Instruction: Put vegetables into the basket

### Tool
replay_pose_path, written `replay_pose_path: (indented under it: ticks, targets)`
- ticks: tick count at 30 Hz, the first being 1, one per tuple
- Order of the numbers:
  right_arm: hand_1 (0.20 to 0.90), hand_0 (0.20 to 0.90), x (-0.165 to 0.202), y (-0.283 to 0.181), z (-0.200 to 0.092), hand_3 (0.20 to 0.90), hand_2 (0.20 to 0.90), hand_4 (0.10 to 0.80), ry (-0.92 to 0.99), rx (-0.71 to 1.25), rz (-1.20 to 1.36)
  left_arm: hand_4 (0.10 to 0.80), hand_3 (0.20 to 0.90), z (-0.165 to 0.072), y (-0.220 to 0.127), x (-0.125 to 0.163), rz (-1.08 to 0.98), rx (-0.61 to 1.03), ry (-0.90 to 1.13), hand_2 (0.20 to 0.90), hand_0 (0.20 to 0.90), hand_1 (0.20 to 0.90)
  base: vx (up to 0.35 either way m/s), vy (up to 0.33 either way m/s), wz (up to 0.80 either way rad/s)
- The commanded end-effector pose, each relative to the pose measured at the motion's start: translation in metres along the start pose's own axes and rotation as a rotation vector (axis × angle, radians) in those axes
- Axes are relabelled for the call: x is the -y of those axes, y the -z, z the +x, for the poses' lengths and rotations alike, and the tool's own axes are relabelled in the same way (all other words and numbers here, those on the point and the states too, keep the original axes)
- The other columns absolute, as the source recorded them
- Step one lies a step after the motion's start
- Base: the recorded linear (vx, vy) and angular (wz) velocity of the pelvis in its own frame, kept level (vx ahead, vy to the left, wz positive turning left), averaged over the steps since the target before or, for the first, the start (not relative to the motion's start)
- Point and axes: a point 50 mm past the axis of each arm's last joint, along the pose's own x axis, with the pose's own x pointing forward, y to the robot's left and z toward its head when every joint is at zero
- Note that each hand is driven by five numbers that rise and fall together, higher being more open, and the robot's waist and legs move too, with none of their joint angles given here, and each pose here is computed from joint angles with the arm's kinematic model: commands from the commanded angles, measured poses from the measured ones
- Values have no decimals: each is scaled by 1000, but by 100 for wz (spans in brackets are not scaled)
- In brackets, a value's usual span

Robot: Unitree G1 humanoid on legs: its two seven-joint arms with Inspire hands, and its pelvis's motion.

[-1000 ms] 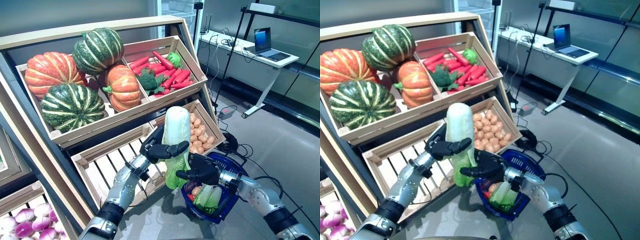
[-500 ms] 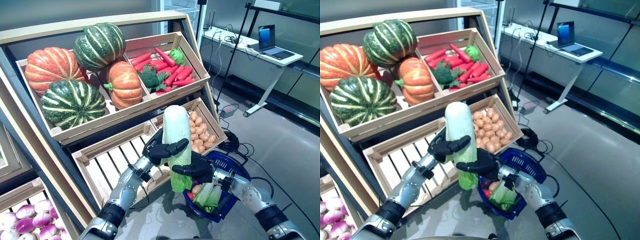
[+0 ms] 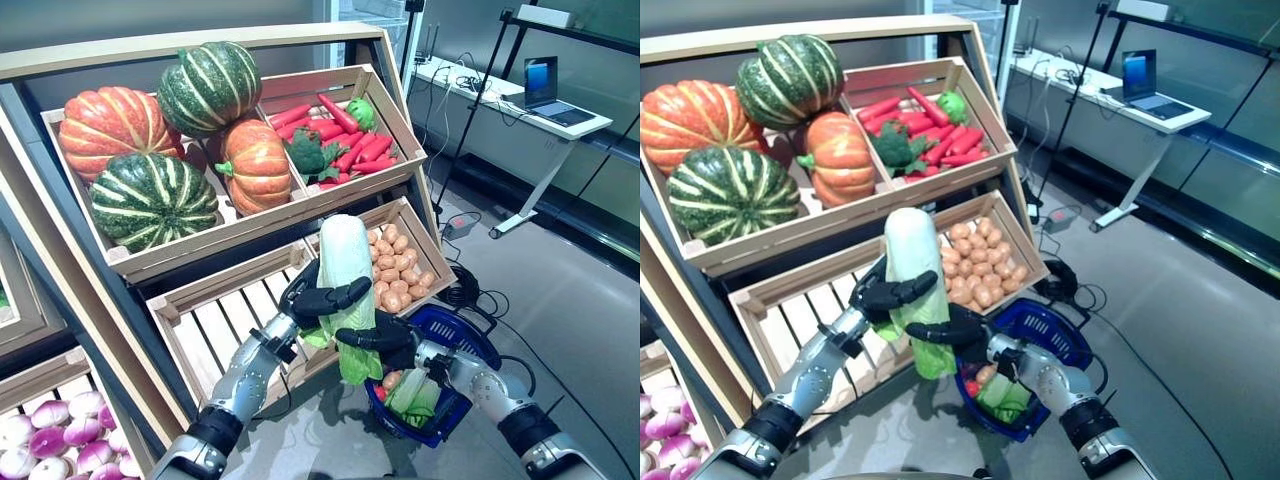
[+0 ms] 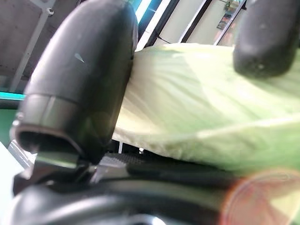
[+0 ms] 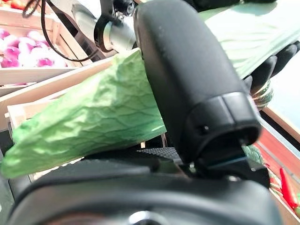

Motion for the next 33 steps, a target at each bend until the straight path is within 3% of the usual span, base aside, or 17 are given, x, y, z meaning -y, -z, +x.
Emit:
replay_pose_path:
  ticks: [1, 2, 3, 4, 5, 14, 33]
  targets:
    - [300, 300, -51, -98, 45, 300, 300, 400, -144, 354, -110, 400, 300, 53, 9, 96, -93, 40, 480, 300, 300, 300, 0, 0, 0]
    - [300, 300, -50, -100, 44, 300, 300, 400, -128, 366, -127, 406, 309, 53, 9, 94, -81, 38, 463, 309, 309, 309, 0, 0, 0]
    - [300, 300, -50, -103, 43, 300, 300, 400, -118, 376, -138, 524, 486, 52, 9, 92, -75, 35, 453, 486, 486, 486, 0, 0, 0]
    - [300, 300, -50, -103, 43, 300, 300, 400, -115, 377, -139, 609, 613, 52, 9, 91, -73, 35, 450, 613, 613, 613, 0, 0, 0]
    - [300, 300, -49, -105, 40, 300, 300, 400, -103, 393, -149, 800, 900, 51, 9, 90, -61, 27, 439, 900, 900, 900, 0, 0, 0]
    - [300, 300, -33, -115, 18, 300, 300, 400, 17, 477, -197, 800, 900, 40, 9, 68, 19, -7, 328, 900, 900, 900, 0, 0, 0]
    - [300, 300, 36, -100, -72, 300, 300, 400, 446, 698, -121, 800, 900, 16, -11, 32, 93, 28, 187, 900, 900, 900, -3, -4, -5]
